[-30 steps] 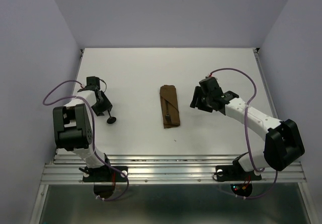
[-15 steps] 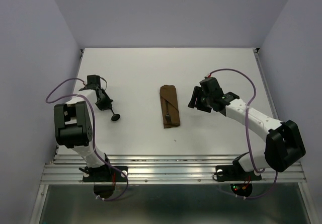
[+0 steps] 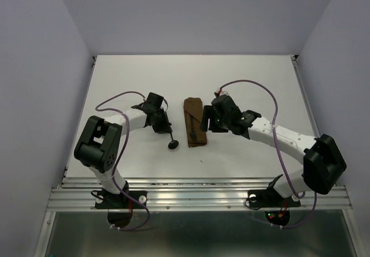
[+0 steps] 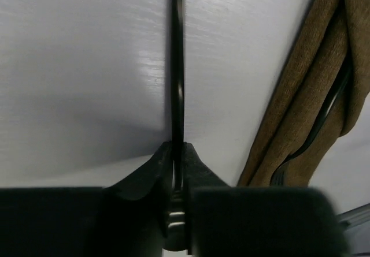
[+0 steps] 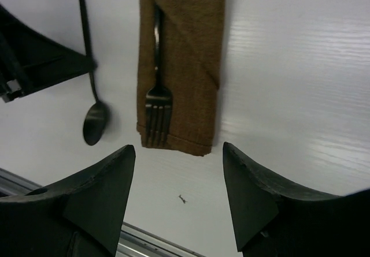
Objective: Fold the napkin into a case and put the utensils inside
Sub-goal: Move the spoon to the center of the board, then pick up the spoon from the center of the board, then insert the spoon into the folded napkin.
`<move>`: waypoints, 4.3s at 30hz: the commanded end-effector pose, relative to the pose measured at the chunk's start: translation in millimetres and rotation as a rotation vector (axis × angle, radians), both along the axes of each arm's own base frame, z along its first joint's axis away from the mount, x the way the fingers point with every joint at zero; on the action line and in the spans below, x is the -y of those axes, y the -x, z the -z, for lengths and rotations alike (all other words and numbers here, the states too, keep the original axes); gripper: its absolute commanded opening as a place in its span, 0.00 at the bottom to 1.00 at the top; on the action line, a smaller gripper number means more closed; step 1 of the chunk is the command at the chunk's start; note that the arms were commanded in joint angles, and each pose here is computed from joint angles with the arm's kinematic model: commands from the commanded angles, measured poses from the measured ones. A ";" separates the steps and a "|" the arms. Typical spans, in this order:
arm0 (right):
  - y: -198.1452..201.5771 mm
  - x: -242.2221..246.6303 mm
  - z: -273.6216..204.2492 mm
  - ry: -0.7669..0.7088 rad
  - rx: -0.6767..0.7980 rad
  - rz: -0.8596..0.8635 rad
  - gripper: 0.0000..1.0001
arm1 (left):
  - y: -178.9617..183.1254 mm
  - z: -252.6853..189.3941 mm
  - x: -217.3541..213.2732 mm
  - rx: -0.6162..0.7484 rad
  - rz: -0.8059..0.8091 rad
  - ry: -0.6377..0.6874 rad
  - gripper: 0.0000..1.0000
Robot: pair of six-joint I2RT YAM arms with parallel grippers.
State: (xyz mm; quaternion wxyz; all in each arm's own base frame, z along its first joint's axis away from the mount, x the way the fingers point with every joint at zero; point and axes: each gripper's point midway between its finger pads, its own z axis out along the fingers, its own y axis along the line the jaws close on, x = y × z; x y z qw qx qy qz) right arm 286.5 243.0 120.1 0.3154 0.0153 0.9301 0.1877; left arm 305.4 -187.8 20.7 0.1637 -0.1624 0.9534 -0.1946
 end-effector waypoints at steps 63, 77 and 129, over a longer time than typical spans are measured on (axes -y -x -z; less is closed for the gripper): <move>33.4 -72.6 -14.0 0.084 -0.031 -0.180 0.01 | -56.0 -109.3 -105.4 0.223 -0.136 0.036 0.59; 42.3 -47.8 33.1 0.148 -0.146 -0.137 0.01 | -60.8 -103.4 -91.9 0.212 -0.114 0.033 0.59; -51.7 -37.0 50.4 0.219 -0.110 0.010 0.31 | -43.7 -81.1 -85.1 0.174 -0.027 0.042 0.59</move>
